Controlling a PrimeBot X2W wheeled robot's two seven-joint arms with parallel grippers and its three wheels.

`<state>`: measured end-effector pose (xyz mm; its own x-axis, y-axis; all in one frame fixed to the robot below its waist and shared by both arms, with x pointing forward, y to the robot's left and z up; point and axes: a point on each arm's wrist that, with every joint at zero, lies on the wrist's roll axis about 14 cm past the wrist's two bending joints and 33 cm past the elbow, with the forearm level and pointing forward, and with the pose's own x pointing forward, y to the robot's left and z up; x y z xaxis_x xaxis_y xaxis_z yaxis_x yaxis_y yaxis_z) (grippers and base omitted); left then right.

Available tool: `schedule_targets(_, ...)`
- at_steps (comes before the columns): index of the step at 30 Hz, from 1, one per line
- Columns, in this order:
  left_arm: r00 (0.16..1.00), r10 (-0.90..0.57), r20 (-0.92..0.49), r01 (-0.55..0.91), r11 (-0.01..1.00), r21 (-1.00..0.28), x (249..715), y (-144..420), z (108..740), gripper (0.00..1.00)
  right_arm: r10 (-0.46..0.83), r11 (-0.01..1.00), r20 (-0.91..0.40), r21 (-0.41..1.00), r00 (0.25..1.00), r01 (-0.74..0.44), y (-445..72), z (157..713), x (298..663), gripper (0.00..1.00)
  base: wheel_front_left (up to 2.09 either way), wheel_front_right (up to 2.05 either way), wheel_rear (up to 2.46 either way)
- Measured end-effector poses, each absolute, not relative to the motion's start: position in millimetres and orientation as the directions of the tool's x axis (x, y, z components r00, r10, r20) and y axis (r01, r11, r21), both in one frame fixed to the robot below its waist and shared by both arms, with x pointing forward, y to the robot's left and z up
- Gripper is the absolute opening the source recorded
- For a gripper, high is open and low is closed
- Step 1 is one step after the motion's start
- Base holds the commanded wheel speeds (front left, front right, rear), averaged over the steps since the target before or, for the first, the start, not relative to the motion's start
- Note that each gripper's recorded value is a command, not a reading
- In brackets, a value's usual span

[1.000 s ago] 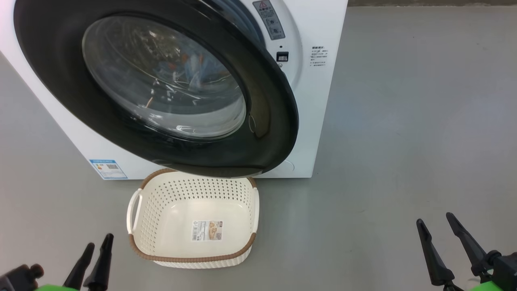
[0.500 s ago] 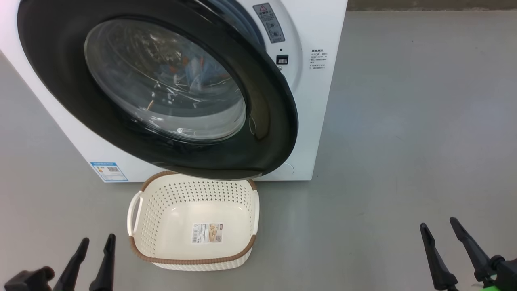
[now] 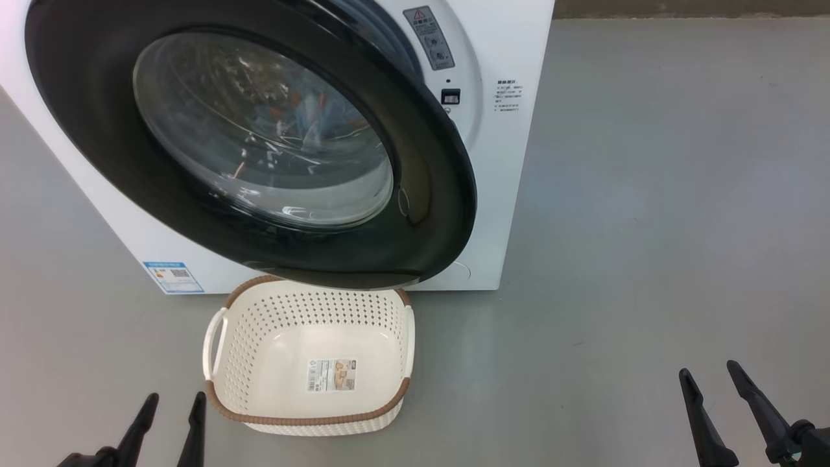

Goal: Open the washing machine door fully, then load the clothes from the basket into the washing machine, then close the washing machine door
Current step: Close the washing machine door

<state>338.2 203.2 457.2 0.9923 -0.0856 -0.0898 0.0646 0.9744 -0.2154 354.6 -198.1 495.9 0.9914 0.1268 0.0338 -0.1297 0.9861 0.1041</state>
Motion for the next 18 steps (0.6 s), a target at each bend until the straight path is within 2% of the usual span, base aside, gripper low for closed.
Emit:
schedule_targets(11,0.995,-0.058,-0.076,0.041,0.977,-0.209,338.0,209.4,461.2,1.0,0.134,0.984,0.03,0.113,0.99,-0.137,-194.0,494.1,356.9,1.0,0.0,0.0,0.0)
schedule_targets(12,0.996,-0.055,-0.073,0.039,0.977,-0.211,337.9,209.5,461.9,1.0,0.136,0.984,0.031,0.116,0.99,-0.139,-192.8,494.2,357.2,0.93,0.0,0.0,0.0)
schedule_targets(13,0.996,-0.054,-0.07,0.038,0.976,-0.213,337.8,209.2,462.5,1.0,0.137,0.982,0.033,0.123,0.99,-0.14,-191.6,494.5,357.8,0.44,0.0,0.0,0.0)
schedule_targets(14,0.996,-0.052,-0.068,0.036,0.976,-0.216,337.7,209.0,463.0,1.0,0.141,0.981,0.034,0.127,0.989,-0.144,-190.2,494.7,358.5,0.25,0.0,0.0,0.0)
schedule_targets(15,0.997,-0.049,-0.066,0.034,0.975,-0.218,337.7,209.2,463.6,1.0,0.147,0.98,0.035,0.13,0.989,-0.15,-188.0,495.0,359.4,0.0,0.0,0.0,0.0)
schedule_targets(18,0.997,-0.042,-0.059,0.028,0.975,-0.22,337.2,210.6,465.7,1.0,0.167,0.974,0.057,0.144,0.984,-0.174,-180.0,500.9,366.2,0.0,0.0,0.0,0.0)
